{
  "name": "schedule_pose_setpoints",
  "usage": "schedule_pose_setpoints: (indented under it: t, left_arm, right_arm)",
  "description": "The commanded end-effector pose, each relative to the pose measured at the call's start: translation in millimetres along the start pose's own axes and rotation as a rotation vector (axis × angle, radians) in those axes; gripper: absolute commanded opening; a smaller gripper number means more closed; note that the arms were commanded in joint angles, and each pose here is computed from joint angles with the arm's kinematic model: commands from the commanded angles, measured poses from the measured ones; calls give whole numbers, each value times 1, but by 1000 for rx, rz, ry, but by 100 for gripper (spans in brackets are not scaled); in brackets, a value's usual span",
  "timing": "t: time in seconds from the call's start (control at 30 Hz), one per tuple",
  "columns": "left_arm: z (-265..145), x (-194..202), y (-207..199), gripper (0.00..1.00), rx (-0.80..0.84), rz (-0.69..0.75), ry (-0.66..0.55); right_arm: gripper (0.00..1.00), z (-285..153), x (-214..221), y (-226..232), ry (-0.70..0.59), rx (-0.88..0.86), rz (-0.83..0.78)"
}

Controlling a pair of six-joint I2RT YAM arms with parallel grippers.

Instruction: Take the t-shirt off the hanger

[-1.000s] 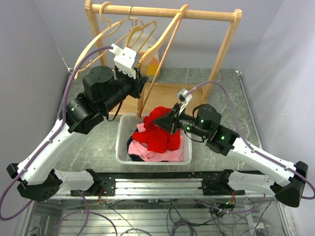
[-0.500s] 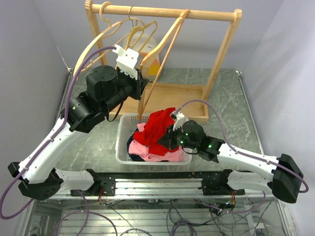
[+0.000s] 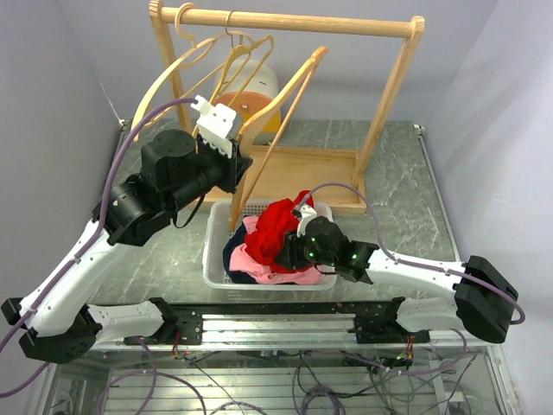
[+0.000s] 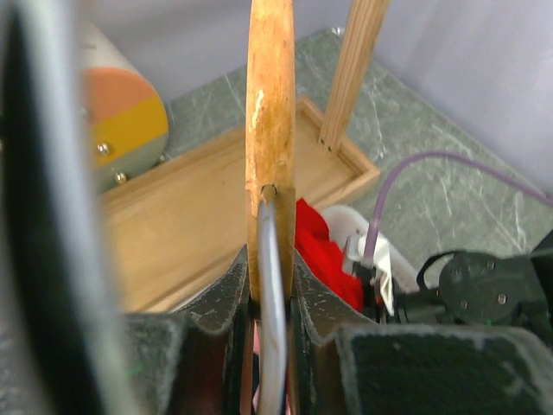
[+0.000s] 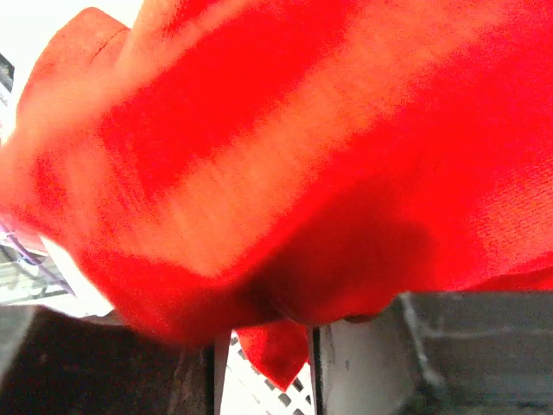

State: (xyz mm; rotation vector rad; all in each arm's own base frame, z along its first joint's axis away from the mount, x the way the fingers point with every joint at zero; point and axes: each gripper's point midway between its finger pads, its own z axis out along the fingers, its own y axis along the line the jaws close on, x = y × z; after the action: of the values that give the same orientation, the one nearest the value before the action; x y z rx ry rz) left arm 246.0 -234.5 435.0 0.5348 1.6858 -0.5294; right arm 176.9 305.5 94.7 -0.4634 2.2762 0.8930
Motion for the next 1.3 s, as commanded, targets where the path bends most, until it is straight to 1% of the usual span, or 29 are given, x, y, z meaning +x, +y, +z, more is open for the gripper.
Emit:
schedule_pose_setpoints:
  t: [0.0, 0.13, 0.23, 0.37, 0.47, 0.57, 0.63, 0.7, 0.8, 0.9, 0.97, 1.1, 1.27]
  left_arm:
    - [-21, 12, -13, 7, 93, -8, 29]
    - [-37, 11, -16, 7, 128, -10, 20]
    - [-40, 21, -10, 7, 97, -4, 62]
    - [-35, 37, -2, 7, 44, 0, 130]
    - [-28, 42, 2, 7, 18, -3, 150]
    - [-21, 44, 2, 7, 11, 1, 162]
    - [-17, 44, 1, 7, 10, 5, 170]
    - [-10, 48, 0, 7, 12, 12, 191]
    - [-4, 55, -1, 7, 17, 25, 222]
    - [1, 60, -4, 7, 32, 35, 245]
    - [4, 61, -6, 7, 44, 40, 257]
    - [8, 65, -9, 7, 60, 52, 274]
    - [9, 62, -14, 7, 88, 54, 260]
  right_arm:
    - [39, -7, 5, -21, 29, 113, -44]
    - [45, -31, -39, -1, -76, 110, -109]
    - [50, -60, -76, 14, -168, 110, -144]
    - [54, -103, -120, 38, -300, 72, -176]
    - [56, -124, -141, 50, -361, 48, -191]
    - [57, -130, -147, 51, -373, 55, -206]
    - [59, -137, -158, 57, -404, 49, -218]
    - [57, -149, -174, 63, -459, 51, -231]
    - [45, -174, -208, 70, -580, 75, -248]
    - [39, -199, -246, 79, -729, 97, -256]
    - [38, -210, -268, 87, -810, 108, -282]
    - [40, -211, -312, 93, -910, 208, -330]
    - [41, -190, -351, 96, -942, 294, -398]
